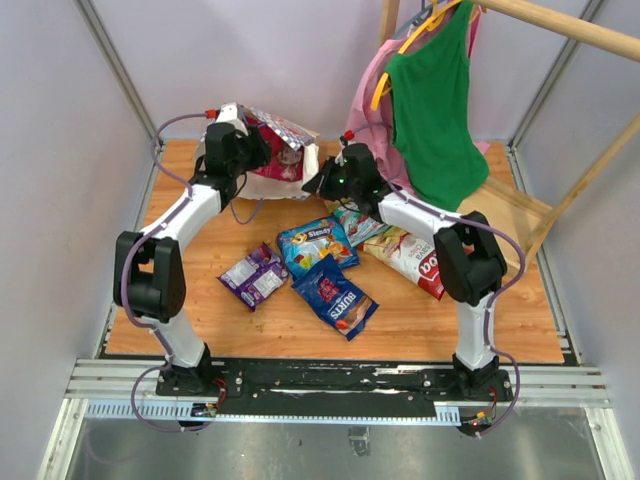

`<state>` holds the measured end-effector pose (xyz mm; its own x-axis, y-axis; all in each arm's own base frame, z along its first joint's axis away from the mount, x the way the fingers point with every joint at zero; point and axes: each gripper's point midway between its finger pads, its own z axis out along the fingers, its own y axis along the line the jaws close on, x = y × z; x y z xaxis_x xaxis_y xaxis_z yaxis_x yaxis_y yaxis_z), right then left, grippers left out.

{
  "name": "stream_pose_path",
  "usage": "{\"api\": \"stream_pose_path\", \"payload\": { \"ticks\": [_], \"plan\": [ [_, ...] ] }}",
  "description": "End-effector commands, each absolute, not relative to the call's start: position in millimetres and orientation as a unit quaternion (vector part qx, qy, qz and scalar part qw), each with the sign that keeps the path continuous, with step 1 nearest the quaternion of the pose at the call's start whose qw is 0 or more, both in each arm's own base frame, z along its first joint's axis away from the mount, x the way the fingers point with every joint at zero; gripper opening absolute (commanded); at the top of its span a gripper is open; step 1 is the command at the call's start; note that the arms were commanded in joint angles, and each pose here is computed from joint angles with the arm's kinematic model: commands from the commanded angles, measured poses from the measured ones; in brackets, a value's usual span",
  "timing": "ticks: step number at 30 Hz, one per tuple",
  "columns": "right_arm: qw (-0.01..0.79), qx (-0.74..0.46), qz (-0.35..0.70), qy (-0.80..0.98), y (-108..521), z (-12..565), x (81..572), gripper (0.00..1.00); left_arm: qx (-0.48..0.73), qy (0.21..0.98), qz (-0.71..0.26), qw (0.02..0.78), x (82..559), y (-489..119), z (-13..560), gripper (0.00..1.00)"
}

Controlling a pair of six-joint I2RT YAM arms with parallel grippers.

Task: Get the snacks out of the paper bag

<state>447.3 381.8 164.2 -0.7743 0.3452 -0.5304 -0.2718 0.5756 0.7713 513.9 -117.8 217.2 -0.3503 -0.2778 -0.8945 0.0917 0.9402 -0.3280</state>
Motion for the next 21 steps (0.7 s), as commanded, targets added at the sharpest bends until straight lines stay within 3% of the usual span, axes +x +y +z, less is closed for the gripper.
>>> {"api": "stream_pose_path", "payload": {
  "ticks": [1,5,10,15,17,21],
  "plan": [
    [0.431,-0.016,0.371,0.823,380.2,211.0,439.1,0.01,-0.076,0.777,-0.145,0.608,545.1,-111.8,240.2,0.59],
    [0.461,-0.034,0.309,0.831,378.4,213.5,437.9,0.01,-0.080,0.780,-0.160,0.599,559.4,-119.4,224.1,0.67],
    [0.496,-0.051,0.246,0.831,370.4,217.9,439.1,0.01,-0.091,0.788,-0.149,0.590,572.9,-119.2,201.1,0.69],
    [0.497,-0.061,0.253,0.828,374.2,214.6,437.4,0.01,-0.127,0.793,-0.096,0.589,592.6,-101.1,189.7,0.84],
    [0.492,-0.069,0.262,0.828,379.0,211.8,436.1,0.01,-0.148,0.792,-0.076,0.588,602.9,-93.7,190.1,0.97],
    [0.486,-0.080,0.265,0.829,383.7,207.0,434.8,0.01,-0.189,0.775,-0.047,0.601,616.1,-79.4,184.9,1.00]
  ]
}}
